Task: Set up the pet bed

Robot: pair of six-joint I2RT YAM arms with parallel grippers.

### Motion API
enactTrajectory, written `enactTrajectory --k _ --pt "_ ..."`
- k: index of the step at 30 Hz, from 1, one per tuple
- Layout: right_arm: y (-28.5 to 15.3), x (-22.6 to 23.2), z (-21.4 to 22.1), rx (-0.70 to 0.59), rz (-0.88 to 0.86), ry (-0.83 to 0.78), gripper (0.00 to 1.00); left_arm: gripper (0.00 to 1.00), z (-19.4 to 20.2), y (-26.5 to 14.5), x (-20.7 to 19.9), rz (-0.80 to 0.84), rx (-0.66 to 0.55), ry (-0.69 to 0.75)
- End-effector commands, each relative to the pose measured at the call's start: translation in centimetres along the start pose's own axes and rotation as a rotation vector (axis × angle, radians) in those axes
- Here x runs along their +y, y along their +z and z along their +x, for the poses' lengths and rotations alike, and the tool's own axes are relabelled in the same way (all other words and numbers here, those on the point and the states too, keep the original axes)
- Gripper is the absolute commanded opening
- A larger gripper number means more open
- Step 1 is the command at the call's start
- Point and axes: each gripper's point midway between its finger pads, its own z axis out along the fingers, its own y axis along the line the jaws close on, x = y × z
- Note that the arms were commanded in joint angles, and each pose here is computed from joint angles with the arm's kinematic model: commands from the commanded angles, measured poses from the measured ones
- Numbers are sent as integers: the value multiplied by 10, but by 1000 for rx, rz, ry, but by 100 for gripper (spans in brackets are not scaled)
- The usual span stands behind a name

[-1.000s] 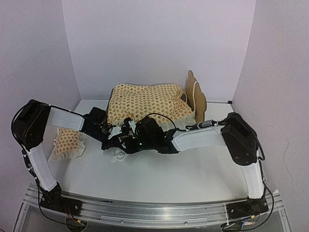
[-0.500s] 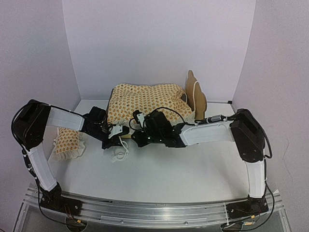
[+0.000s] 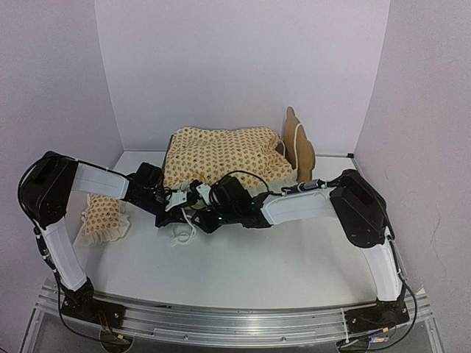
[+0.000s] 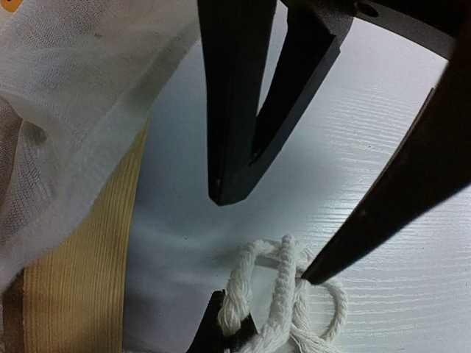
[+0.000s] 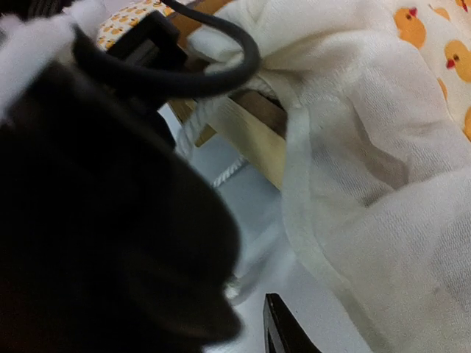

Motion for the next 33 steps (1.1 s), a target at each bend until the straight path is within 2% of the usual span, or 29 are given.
enactTrajectory --k 1,10,22,27,33 --pt "10 12 -12 -34 -56 -37 33 0 -4 0 8 -16 -9 18" --pt "21 4 -11 -33 -18 -52 33 0 -7 0 11 -17 -14 18" --pt "33 1 20 31 -38 -60 32 0 -9 -1 13 -23 -19 11" --pt "23 5 8 -93 -78 -24 33 0 -15 -2 12 -9 -41 -16" --pt "23 0 4 -132 -82 -2 32 0 -15 -2 10 3 -46 -13"
